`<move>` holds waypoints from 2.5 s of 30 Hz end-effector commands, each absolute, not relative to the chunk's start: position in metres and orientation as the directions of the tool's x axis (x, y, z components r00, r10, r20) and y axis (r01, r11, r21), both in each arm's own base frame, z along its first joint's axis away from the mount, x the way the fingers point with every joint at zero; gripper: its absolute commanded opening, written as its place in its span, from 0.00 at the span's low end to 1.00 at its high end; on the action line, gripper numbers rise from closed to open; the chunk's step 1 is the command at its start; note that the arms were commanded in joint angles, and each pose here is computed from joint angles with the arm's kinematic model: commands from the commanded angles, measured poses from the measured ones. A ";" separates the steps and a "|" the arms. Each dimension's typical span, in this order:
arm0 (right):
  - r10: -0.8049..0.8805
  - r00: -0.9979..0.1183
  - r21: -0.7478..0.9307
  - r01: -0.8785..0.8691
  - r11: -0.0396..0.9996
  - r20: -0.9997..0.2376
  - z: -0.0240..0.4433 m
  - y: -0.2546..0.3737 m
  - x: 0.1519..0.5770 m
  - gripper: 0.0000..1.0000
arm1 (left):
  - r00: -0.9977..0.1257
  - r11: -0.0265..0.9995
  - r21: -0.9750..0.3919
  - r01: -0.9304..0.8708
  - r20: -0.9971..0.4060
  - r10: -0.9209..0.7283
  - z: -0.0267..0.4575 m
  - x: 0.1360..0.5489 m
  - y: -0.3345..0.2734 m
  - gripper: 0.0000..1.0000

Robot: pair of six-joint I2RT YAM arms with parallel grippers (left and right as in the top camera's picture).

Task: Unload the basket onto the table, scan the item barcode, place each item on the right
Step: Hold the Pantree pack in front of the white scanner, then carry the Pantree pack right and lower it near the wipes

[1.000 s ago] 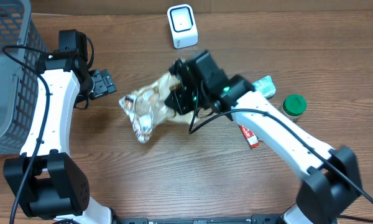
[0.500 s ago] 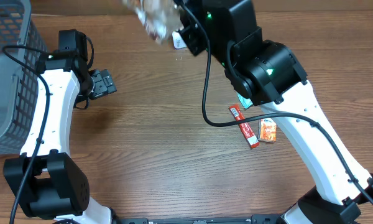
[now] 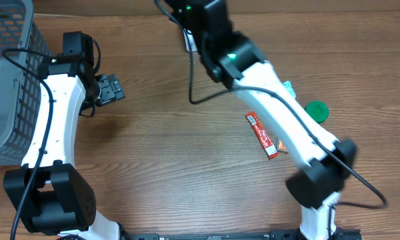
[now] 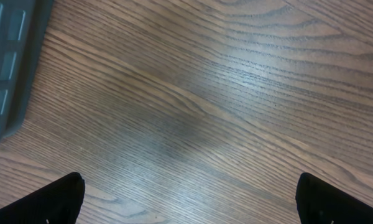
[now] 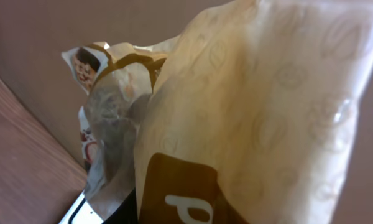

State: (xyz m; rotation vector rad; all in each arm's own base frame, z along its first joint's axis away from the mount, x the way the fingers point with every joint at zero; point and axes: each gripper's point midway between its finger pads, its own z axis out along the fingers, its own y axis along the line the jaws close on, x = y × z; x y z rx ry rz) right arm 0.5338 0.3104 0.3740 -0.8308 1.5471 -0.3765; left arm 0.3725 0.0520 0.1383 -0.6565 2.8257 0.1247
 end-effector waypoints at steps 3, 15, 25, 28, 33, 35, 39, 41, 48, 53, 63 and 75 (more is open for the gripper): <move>-0.760 -0.005 -0.746 -0.182 0.640 -0.650 0.310 0.310 0.585 0.04 | -0.873 0.903 0.036 -0.428 -0.277 -0.402 0.147 0.377 0.054 1.00; -0.885 0.006 -0.884 -0.057 0.464 -0.465 0.237 0.306 0.631 0.03 | -0.873 0.903 0.036 -0.428 -0.277 -0.402 0.147 0.377 0.054 1.00; -0.891 0.004 -0.889 -0.071 0.452 -0.453 0.231 0.305 0.633 0.04 | -0.873 0.903 0.036 -0.428 -0.277 -0.402 0.147 0.377 0.054 1.00; -0.895 0.004 -0.892 -0.082 0.444 -0.446 0.228 0.305 0.633 0.04 | -0.873 0.903 0.036 -0.428 -0.277 -0.402 0.147 0.377 0.054 1.00; -0.910 -0.012 -0.901 -0.136 0.413 -0.415 0.213 0.306 0.631 0.04 | -0.873 0.903 0.036 -0.428 -0.277 -0.402 0.147 0.377 0.054 1.00; -0.918 -0.025 -0.902 -0.177 0.394 -0.396 0.202 0.306 0.630 0.04 | -0.873 0.903 0.036 -0.428 -0.277 -0.402 0.147 0.377 0.054 1.00; -0.918 -0.048 -0.894 -0.216 0.393 -0.393 0.190 0.304 0.628 0.03 | -0.873 0.903 0.036 -0.428 -0.277 -0.402 0.147 0.377 0.054 1.00; -0.923 -0.048 -0.893 -0.237 0.383 -0.383 0.185 0.305 0.626 0.03 | -0.873 0.903 0.037 -0.428 -0.277 -0.402 0.147 0.377 0.054 1.00; -0.898 -0.040 -0.863 -0.260 0.433 -0.438 0.182 0.314 0.623 0.03 | -0.873 0.903 0.036 -0.428 -0.277 -0.402 0.147 0.377 0.054 1.00; -0.889 -0.043 -0.855 -0.256 0.451 -0.456 0.183 0.315 0.623 0.03 | -0.873 0.903 0.036 -0.428 -0.277 -0.402 0.147 0.377 0.054 1.00; -0.781 -0.079 -0.767 -0.152 0.624 -0.620 0.238 0.301 0.617 0.03 | -0.873 0.903 0.036 -0.428 -0.277 -0.402 0.147 0.377 0.054 1.00; -0.505 -0.292 -0.443 -0.255 0.860 -0.812 0.335 0.237 0.538 0.03 | -0.873 0.903 0.036 -0.428 -0.277 -0.402 0.147 0.377 0.054 1.00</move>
